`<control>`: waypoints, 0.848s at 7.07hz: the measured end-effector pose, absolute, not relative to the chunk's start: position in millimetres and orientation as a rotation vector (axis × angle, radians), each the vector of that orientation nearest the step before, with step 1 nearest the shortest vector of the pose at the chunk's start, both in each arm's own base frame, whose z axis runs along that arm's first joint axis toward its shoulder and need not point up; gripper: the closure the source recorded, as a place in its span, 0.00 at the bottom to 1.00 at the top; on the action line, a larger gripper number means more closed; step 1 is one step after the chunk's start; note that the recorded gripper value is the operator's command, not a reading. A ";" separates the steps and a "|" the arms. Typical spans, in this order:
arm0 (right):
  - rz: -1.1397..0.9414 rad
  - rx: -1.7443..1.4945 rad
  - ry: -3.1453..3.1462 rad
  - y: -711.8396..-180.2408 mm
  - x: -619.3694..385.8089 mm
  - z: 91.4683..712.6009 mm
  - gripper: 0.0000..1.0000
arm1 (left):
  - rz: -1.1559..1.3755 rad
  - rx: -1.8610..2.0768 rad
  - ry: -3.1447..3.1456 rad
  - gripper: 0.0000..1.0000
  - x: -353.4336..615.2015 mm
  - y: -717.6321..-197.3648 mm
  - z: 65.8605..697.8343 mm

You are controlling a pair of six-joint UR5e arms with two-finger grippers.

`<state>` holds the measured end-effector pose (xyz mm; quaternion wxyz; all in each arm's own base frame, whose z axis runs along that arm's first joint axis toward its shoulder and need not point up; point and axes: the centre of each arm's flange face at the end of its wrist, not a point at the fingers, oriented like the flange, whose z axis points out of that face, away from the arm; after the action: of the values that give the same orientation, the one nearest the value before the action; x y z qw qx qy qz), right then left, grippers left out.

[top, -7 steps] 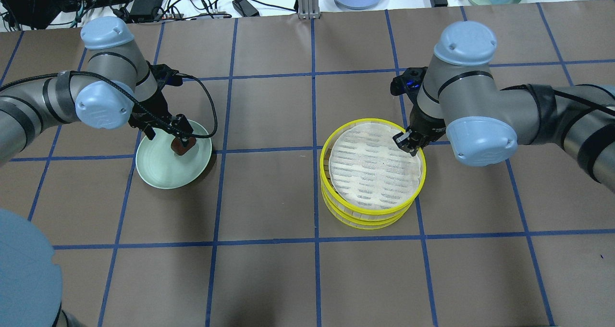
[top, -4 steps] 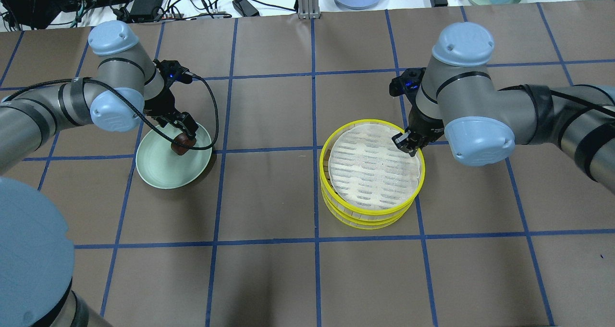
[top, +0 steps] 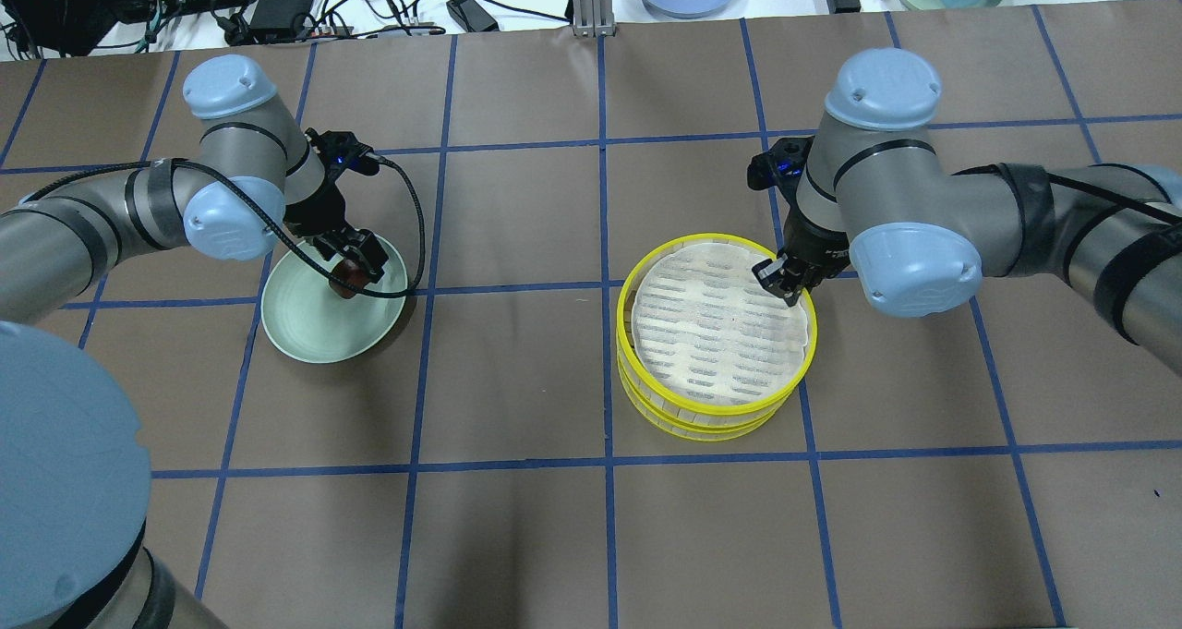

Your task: Stack buns with steamer

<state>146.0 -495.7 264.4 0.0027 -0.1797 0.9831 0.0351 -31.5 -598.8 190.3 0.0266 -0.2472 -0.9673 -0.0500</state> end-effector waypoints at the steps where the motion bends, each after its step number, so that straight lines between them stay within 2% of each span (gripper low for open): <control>1: 0.119 -0.555 3.083 -495.8 146.1 263.0 0.00 | -0.164 -0.761 -2.990 1.00 -31.1 -598.3 189.0; 3: 0.102 -0.502 3.092 -501.1 146.6 275.4 0.00 | -0.163 -0.711 -3.018 1.00 -29.5 -600.5 191.8; 4: 0.060 -0.476 3.096 -509.9 147.3 303.0 0.00 | -0.148 -0.656 -3.043 1.00 -29.1 -602.3 197.5; 6: -0.025 -0.295 3.103 -520.3 150.3 398.8 0.00 | -0.071 -0.447 -3.111 1.00 -37.5 -606.8 230.5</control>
<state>150.3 -520.3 398.8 0.0123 -0.0946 0.9954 -0.0079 -37.5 -606.8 230.5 -0.0009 -0.1422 -0.9896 -0.0227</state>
